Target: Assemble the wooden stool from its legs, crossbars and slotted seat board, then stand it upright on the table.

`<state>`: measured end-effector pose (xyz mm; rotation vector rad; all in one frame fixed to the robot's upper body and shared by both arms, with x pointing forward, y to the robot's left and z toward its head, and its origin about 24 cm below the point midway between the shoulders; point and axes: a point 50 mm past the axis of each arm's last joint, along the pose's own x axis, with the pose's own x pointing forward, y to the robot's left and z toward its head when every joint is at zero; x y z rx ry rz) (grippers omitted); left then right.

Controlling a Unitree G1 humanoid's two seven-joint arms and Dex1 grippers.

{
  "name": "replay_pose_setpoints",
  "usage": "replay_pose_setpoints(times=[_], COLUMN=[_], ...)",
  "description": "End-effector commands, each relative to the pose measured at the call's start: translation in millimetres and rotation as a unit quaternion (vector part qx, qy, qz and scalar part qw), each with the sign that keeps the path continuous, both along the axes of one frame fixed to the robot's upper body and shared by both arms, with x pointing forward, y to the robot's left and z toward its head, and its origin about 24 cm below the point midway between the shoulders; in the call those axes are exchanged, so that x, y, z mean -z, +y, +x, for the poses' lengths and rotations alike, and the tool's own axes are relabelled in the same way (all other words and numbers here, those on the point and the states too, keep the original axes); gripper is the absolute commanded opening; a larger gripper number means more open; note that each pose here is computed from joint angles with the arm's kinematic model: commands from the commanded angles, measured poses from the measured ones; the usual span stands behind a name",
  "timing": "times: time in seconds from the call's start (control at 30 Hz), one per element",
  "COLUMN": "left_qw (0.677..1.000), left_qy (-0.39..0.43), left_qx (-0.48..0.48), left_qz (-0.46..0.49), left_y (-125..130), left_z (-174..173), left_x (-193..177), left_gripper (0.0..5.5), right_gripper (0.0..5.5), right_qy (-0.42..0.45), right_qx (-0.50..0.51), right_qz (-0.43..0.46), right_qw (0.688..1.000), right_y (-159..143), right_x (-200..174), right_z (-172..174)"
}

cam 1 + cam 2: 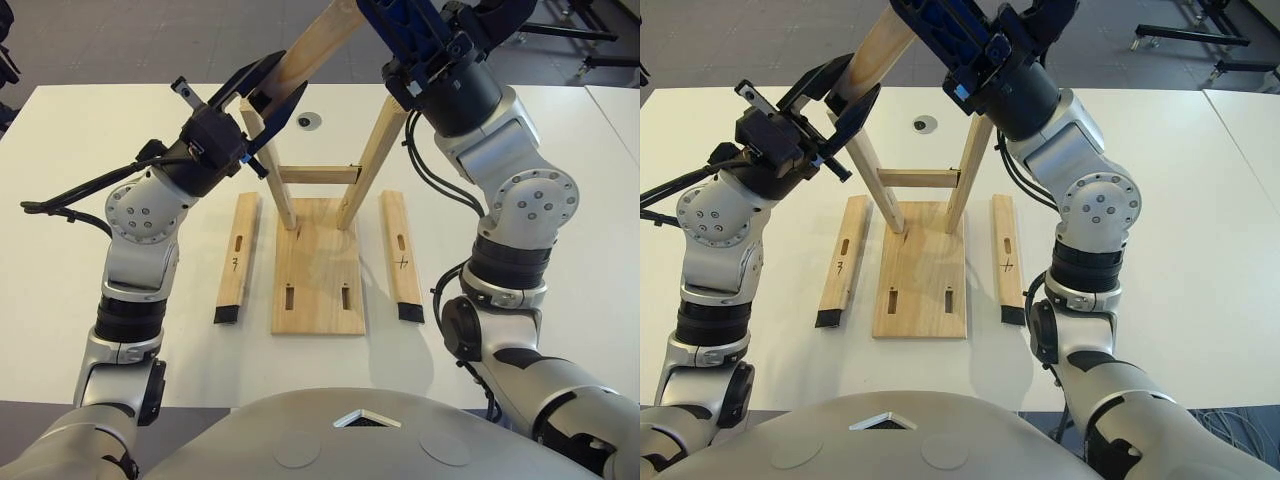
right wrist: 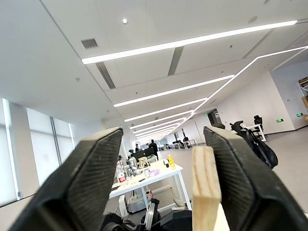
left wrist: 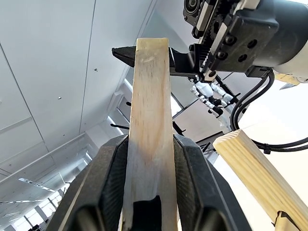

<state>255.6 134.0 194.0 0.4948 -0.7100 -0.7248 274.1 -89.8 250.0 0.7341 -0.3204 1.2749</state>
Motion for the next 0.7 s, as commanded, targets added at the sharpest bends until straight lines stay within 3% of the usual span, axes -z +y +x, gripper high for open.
replay_pose_setpoints(times=[0.03, 0.33, 0.63, 0.7], left_qw=[1.000, 0.999, 0.994, 0.993], left_qy=[0.013, 0.011, 0.026, 0.028], left_qx=[-0.017, -0.035, -0.104, -0.114], left_qz=[-0.002, 0.024, -0.008, -0.017], left_y=[3, 7, 21, 24], left_z=[5, 6, 15, 16], left_x=[0, 3, 4, 5], left_gripper=[1.28, 1.28, 1.28, 1.87], right_gripper=[2.24, 0.67, 0.42, 0.41], right_qy=[-0.001, -0.039, -0.065, -0.062], right_qx=[-0.013, 0.022, 0.034, 0.046], right_qz=[-0.025, -0.056, -0.065, -0.048], right_qw=[1.000, 0.997, 0.995, 0.996], right_y=[7, 10, -4, -7], right_x=[5, -3, -3, -5], right_z=[1, 0, -3, -1])
